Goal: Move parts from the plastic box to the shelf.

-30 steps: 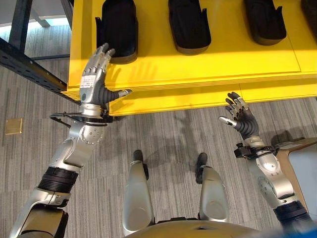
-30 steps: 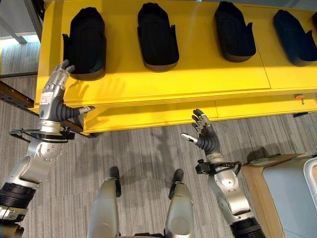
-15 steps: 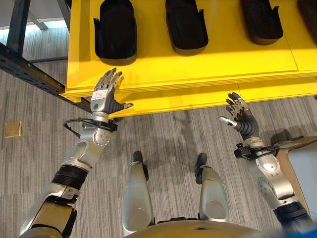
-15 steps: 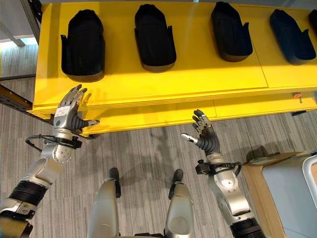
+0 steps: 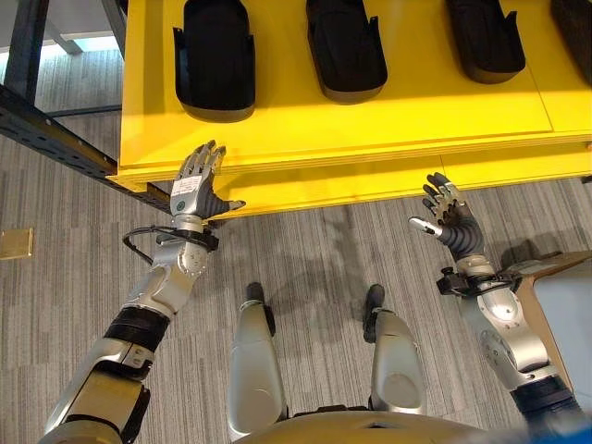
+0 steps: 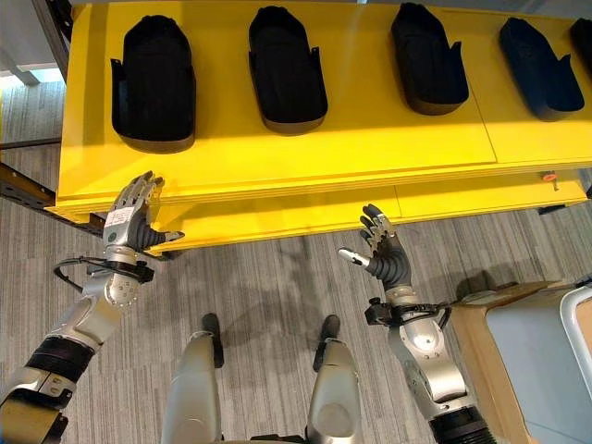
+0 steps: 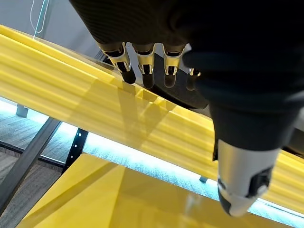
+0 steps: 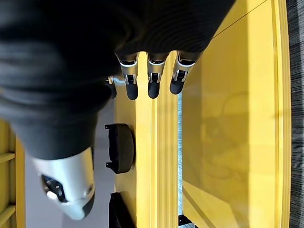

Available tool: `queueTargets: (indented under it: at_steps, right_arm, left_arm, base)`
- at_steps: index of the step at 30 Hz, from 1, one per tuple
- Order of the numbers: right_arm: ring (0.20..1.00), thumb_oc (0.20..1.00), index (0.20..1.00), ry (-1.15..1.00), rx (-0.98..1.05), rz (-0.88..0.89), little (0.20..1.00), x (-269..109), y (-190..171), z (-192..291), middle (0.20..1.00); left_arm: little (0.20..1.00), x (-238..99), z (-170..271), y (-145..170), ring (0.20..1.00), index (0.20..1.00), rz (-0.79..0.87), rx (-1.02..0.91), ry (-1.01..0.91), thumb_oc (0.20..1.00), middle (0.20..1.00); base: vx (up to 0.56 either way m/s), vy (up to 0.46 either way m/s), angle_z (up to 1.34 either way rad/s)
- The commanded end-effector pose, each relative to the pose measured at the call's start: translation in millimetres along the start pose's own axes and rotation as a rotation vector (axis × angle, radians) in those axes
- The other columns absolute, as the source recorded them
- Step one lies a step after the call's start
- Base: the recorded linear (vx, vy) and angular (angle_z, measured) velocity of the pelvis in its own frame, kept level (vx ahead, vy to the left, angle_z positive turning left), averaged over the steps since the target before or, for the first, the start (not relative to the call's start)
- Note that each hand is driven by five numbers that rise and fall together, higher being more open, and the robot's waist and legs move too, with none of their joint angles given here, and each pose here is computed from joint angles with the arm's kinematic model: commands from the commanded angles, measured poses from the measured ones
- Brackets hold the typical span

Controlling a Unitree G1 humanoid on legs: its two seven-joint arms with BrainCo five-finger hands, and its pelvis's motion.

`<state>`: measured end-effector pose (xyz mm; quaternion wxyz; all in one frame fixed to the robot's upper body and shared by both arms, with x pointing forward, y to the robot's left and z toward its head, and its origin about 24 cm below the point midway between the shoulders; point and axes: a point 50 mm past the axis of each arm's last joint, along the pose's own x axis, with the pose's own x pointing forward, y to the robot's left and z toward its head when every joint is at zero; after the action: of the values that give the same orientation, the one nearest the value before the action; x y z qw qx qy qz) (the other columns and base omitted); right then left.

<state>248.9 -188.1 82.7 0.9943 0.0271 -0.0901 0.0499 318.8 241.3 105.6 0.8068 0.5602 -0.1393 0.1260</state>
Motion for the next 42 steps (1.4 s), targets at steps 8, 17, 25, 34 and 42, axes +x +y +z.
queueTargets:
  at_steps: [8,17,25,34,42]
  right_arm:
    - [1.000,1.000,1.000,-0.145,-0.016,0.008,1.000,2.4,0.1,26.6,1.000]
    - [1.000,1.000,1.000,-0.134,-0.012,0.029,1.000,0.1,2.0,25.2,1.000]
    - [1.000,1.000,1.000,-0.130,-0.013,0.037,1.000,-2.1,1.8,24.9,1.000]
    - [1.000,1.000,1.000,-0.125,-0.008,0.047,1.000,-4.3,1.8,24.1,1.000]
    - [1.000,1.000,1.000,-0.119,-0.007,0.051,1.000,-5.3,1.4,23.4,1.000]
  left_arm:
    - [1.000,22.2,-1.1,2.2,1.000,1.000,0.023,0.027,0.035,1.000,1.000]
    - [1.000,33.8,-0.3,-3.3,1.000,1.000,0.004,0.014,0.073,1.000,1.000]
    - [1.000,46.5,2.8,-3.3,1.000,1.000,0.001,0.015,0.092,1.000,1.000]
    - [1.000,54.9,4.8,-0.9,1.000,1.000,0.009,-0.004,0.109,1.000,1.000]
    - [1.000,60.4,6.9,3.3,1.000,1.000,0.024,-0.006,0.108,1.000,1.000]
  base:
    - [0.01,0.010,-0.06]
    - [0.00,0.003,-0.01]
    - [0.00,0.009,-0.04]
    - [0.00,0.007,-0.03]
    - [0.00,0.000,0.00]
